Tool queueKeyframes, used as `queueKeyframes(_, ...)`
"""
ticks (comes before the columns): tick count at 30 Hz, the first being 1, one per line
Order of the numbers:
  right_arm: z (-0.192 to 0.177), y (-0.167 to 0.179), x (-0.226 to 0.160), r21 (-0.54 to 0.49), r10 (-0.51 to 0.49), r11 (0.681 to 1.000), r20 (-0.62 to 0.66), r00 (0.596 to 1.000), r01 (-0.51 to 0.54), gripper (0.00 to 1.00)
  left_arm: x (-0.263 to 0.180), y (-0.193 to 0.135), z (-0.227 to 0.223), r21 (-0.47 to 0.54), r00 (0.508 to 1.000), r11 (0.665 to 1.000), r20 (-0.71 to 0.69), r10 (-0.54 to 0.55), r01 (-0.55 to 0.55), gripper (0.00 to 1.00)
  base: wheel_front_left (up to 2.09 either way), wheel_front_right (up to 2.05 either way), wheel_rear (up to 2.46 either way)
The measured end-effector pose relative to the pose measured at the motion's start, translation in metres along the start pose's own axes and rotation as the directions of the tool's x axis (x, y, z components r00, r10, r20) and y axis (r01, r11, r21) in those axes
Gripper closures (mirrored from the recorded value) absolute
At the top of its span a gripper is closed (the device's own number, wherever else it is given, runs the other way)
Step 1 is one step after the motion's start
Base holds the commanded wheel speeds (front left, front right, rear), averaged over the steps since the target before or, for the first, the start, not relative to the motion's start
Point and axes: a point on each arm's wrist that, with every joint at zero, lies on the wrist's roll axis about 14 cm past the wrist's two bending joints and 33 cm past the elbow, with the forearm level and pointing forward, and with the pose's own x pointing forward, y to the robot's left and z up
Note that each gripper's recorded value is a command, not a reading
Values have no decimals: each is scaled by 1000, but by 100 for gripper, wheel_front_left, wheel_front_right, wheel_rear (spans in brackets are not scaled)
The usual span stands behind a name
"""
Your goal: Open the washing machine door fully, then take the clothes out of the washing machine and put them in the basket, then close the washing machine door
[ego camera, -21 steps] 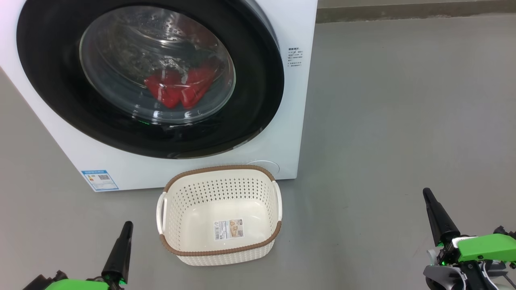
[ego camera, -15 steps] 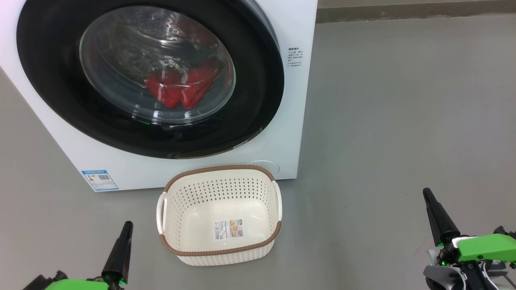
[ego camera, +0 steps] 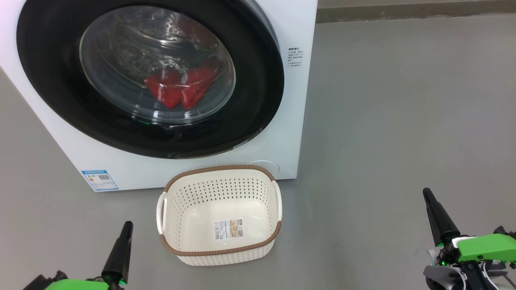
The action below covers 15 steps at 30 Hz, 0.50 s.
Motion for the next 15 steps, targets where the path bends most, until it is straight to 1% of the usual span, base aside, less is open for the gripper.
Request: queueKeyframes(15, 0, 0, 0, 0, 0, 1000, 0, 1000, 0, 100, 0, 0, 0, 0, 1000, 1000, 0, 0, 0, 100, 0, 0, 0)
